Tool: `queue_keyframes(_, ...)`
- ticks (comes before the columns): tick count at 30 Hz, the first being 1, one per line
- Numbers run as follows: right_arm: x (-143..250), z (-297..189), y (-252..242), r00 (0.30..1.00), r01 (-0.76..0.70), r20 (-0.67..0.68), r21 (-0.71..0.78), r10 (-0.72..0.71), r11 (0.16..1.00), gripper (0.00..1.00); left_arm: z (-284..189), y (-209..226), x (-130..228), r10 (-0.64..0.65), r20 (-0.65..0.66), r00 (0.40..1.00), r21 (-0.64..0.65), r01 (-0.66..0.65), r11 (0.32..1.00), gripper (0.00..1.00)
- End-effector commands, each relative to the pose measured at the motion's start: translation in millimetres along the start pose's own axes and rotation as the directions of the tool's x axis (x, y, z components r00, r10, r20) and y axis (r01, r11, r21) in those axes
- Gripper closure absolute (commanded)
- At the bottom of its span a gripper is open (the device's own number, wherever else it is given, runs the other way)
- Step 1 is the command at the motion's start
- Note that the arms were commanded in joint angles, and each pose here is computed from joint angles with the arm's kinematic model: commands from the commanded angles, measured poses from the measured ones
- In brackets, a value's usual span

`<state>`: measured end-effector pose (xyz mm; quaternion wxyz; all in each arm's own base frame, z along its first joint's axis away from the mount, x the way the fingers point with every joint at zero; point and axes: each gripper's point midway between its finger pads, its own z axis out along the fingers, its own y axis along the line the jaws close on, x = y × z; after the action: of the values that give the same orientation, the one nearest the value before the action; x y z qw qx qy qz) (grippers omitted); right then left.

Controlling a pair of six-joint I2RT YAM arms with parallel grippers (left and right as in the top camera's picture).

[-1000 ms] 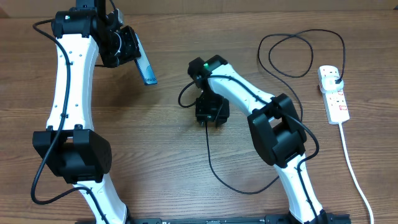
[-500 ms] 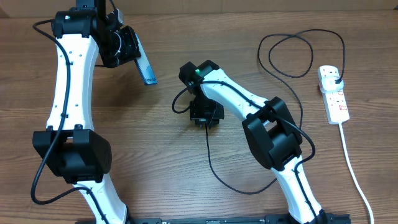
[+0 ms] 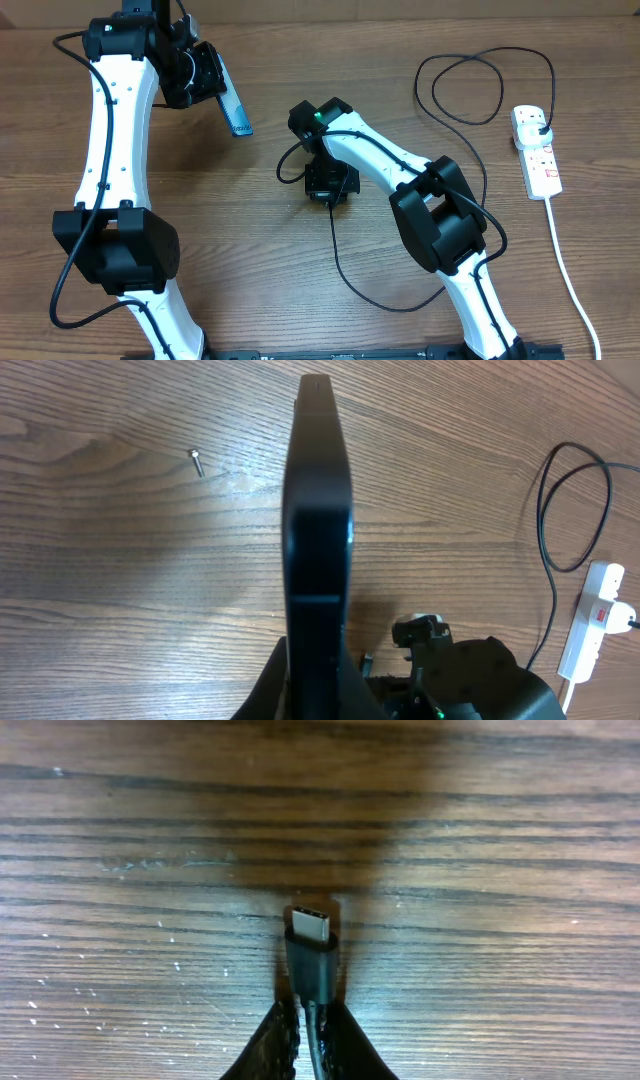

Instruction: Plug charger to phone and switch on socket

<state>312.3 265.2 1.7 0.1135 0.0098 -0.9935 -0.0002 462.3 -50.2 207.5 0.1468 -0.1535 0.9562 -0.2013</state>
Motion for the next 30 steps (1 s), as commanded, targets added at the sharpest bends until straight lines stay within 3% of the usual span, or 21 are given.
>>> queue_keyframes(1, -5, 12, -13, 1.0, -0.017, 0.002, 0.039, 0.017, 0.999, 0.89, -6, -10, -3, 0.068, 0.014, 0.998, 0.053, -0.069, 0.996, 0.96)
queue_keyframes(5, -11, 11, -19, 1.0, -0.031, 0.006, 0.033, 0.031, 0.999, 0.82, -7, -16, -2, 0.091, 0.009, 0.996, 0.089, -0.092, 0.992, 0.96)
queue_keyframes(10, -12, 11, -20, 0.999, -0.03, 0.016, 0.043, 0.029, 0.999, 0.81, -7, -16, -2, 0.091, 0.009, 0.996, 0.089, -0.092, 0.992, 0.96)
queue_keyframes(19, -11, 11, -18, 1.0, -0.028, 0.012, 0.037, 0.027, 0.999, 0.87, -7, -16, -2, 0.091, 0.009, 0.996, 0.089, -0.092, 0.992, 0.96)
queue_keyframes(24, -13, 11, -17, 0.999, -0.027, 0.021, 0.031, 0.026, 0.999, 0.96, -7, -23, 0, 0.133, 0.007, 0.991, 0.13, -0.133, 0.983, 0.96)
queue_keyframes(28, -23, 0, -11, 0.998, -0.007, 0.064, -0.007, 0.007, 1.0, 0.96, -16, -56, 11, 0.304, 0.025, 0.952, 0.329, -0.295, 0.897, 0.96)
queue_keyframes(30, -32, -26, 6, 0.987, 0.104, 0.13, -0.106, -0.09, 0.989, 0.96, -27, -81, 19, 0.419, 0.087, 0.904, 0.476, -0.407, 0.779, 0.96)
